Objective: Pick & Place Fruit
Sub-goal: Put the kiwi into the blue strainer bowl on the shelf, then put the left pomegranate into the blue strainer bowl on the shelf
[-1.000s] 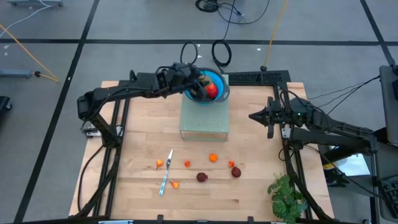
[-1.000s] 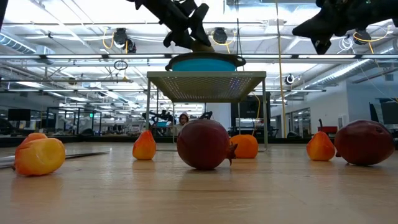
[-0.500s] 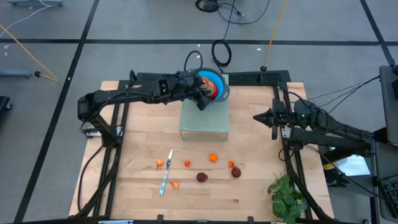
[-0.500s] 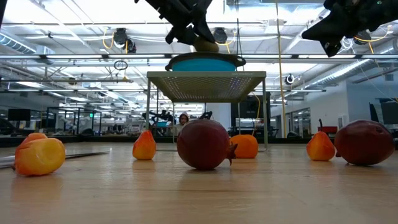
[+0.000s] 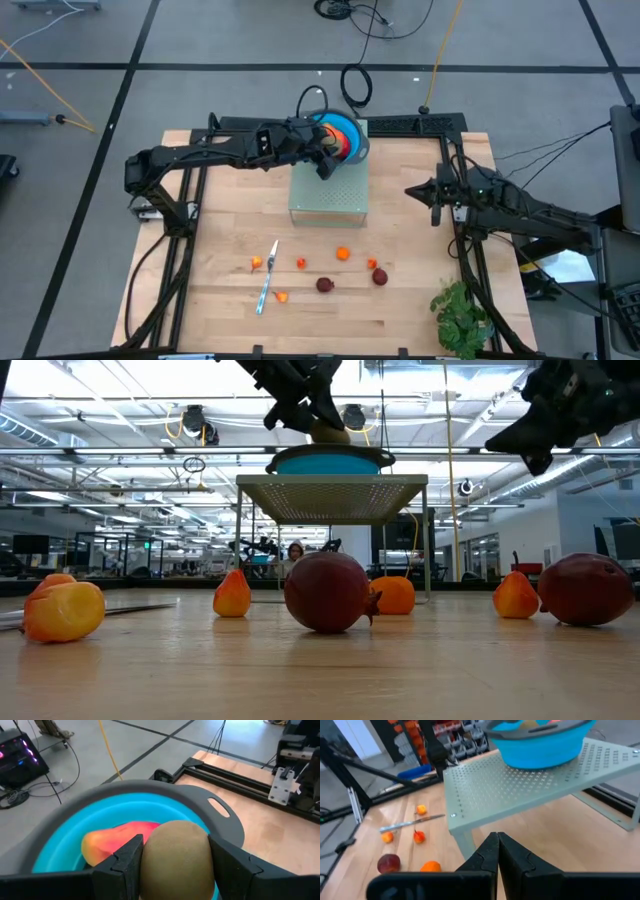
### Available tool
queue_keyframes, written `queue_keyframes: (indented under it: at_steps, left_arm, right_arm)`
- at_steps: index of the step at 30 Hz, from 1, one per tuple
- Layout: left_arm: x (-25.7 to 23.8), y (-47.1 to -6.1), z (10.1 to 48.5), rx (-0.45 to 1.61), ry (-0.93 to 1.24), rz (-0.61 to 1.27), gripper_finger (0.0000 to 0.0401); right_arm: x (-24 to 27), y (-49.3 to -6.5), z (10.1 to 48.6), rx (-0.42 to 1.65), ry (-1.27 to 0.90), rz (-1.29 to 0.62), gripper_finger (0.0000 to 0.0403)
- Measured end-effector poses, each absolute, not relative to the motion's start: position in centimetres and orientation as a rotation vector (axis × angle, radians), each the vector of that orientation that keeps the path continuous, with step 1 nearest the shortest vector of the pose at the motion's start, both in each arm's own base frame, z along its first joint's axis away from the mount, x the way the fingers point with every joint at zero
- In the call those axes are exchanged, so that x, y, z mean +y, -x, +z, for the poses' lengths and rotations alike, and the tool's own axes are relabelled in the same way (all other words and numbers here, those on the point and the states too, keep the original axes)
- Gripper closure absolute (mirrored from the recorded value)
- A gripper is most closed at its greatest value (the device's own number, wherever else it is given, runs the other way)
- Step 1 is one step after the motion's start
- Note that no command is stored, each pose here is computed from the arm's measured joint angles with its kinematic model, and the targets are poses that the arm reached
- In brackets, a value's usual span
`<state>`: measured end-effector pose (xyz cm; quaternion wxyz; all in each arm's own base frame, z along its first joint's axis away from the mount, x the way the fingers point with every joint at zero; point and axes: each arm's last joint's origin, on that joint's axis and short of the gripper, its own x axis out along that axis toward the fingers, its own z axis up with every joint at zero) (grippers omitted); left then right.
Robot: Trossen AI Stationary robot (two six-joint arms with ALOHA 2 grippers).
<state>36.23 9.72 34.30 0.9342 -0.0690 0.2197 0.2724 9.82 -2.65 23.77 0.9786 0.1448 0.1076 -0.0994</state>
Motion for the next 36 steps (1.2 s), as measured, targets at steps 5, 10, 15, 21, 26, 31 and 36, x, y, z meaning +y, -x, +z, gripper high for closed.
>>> queue_keyframes:
  at_steps: [5,10,15,21,26,31,36]
  left_arm:
    - [9.7,-36.1,34.0,0.475,0.14,0.559,0.0215]
    - [9.7,-36.1,33.7,0.486,0.142,0.56,0.0215]
    - [9.7,-36.0,33.5,0.508,0.141,0.56,0.0215]
    - [9.6,-35.9,33.4,0.528,0.144,0.542,0.0215]
    - [9.7,-35.9,33.4,0.529,0.137,0.541,0.0202]
    - [9.7,-35.9,33.4,0.529,0.137,0.543,0.0164]
    - [9.7,-35.9,33.4,0.533,0.109,0.535,0.0131]
  right_arm:
    - [-2.7,-10.0,22.6,0.185,-0.301,-0.195,0.0403]
    - [-2.7,-9.9,22.4,0.176,-0.318,-0.194,0.0403]
    - [-2.7,-10.0,22.7,0.144,-0.312,-0.188,0.0403]
    - [-2.7,-10.0,22.7,0.145,-0.312,-0.187,0.0403]
    - [-2.7,-10.0,22.7,0.145,-0.312,-0.187,0.0403]
    - [-2.7,-10.0,22.7,0.143,-0.332,-0.188,0.0403]
    - [-2.7,-10.0,22.7,0.143,-0.338,-0.188,0.0403]
